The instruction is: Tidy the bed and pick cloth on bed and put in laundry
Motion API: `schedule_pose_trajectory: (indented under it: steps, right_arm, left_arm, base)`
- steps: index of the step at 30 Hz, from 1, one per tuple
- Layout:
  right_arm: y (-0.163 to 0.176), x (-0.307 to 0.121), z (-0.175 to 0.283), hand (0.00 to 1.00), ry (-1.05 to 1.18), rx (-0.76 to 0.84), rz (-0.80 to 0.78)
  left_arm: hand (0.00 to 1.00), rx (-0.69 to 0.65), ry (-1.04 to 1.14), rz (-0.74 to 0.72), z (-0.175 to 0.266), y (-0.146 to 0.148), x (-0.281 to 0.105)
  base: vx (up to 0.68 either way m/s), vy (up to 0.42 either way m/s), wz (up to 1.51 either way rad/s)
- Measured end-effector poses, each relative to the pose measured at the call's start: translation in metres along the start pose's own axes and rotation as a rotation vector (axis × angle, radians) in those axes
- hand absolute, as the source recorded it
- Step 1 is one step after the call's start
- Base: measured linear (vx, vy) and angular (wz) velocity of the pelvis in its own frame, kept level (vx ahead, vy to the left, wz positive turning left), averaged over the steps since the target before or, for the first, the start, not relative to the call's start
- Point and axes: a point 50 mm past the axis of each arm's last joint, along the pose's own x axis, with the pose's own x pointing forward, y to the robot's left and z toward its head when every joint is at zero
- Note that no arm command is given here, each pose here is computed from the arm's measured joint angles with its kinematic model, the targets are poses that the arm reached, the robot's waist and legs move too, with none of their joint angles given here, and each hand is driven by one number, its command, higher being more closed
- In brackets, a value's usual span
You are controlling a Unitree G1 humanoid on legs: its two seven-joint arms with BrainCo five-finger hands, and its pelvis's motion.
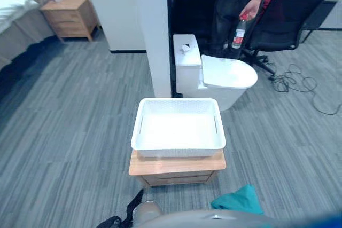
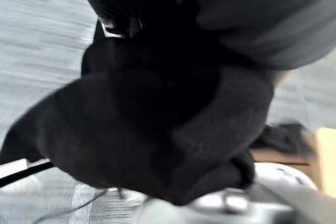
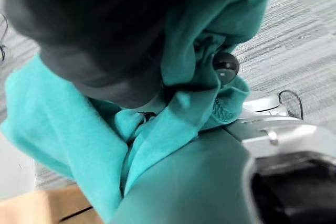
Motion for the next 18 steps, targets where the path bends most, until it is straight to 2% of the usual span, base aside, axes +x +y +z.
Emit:
schedule_pose_trajectory:
  steps: [3,8,13,18]
  right_arm:
    - [0.005,0.002,0.02,1.0,-0.068,-0.041,0.017]
    - [0.002,0.004,0.032,1.0,-0.095,-0.046,0.02]
    - [-0.008,0.005,0.03,1.0,-0.082,-0.029,-0.005]
    - [-0.01,0.003,0.007,1.0,-0.008,0.117,-0.025]
  left_arm:
    - [1.0,0.06,-0.075,-0.011,0.024,0.002,0.005]
    - [1.0,0.084,-0.122,-0.07,0.045,-0.021,0.004]
    - [1.0,0.029,-0.124,-0.087,0.048,-0.031,0.002]
    - [1.0,-0.066,-0.093,-0.069,0.044,-0.026,0.003]
  base:
    - [0.06,-0.059,0.14]
    - [0.08,-0.311,0.32]
    - [0.08,-0.063,0.19]
    - [0.0,-0.04,0.12]
